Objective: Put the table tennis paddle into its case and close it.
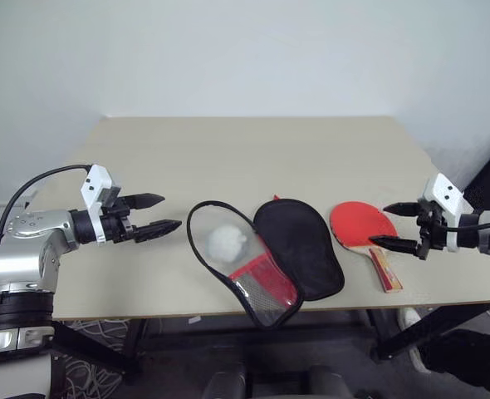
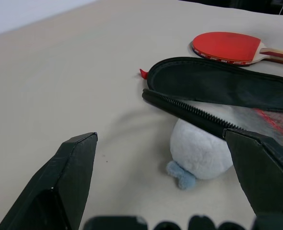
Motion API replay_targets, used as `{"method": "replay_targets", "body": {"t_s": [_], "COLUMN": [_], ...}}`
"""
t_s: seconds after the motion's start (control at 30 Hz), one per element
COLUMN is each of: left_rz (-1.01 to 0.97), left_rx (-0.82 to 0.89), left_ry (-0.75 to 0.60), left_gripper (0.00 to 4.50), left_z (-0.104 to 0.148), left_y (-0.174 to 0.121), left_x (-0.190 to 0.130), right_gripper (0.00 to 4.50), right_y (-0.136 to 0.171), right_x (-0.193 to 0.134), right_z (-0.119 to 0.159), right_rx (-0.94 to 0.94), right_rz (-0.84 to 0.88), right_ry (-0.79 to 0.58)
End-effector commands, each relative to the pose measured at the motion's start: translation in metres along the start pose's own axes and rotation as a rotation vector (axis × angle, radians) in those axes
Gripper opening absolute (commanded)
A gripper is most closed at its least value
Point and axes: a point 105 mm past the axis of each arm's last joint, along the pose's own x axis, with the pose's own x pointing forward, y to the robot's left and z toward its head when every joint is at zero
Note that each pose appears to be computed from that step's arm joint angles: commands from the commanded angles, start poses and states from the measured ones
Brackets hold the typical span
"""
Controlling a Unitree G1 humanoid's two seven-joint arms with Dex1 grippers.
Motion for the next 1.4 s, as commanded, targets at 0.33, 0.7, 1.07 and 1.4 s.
{"method": "replay_targets", "body": {"t_s": [0.33,0.7,1.07,1.4], "left_rz": [-0.004,-0.024,-0.059,-0.087], "left_rx": [-0.019,0.002,0.0,0.02], "left_ry": [-0.011,-0.014,-0.007,-0.031], "left_gripper": [4.47,4.47,4.47,4.47], "left_z": [0.004,0.009,0.007,0.018], "left_y": [-0.006,-0.006,-0.024,-0.027], "left_x": [-0.002,0.0,-0.005,0.0], "right_gripper": [4.5,4.5,4.5,4.5], "right_y": [0.015,0.006,0.002,0.0], "right_x": [-0.022,-0.03,-0.023,0.003], "right_z": [0.003,-0.002,-0.006,-0.039], "right_rx": [0.021,-0.008,0.031,0.292], "right_rz": [-0.002,-0.098,-0.119,-0.296], "right_ry": [0.019,0.036,0.057,0.154]}}
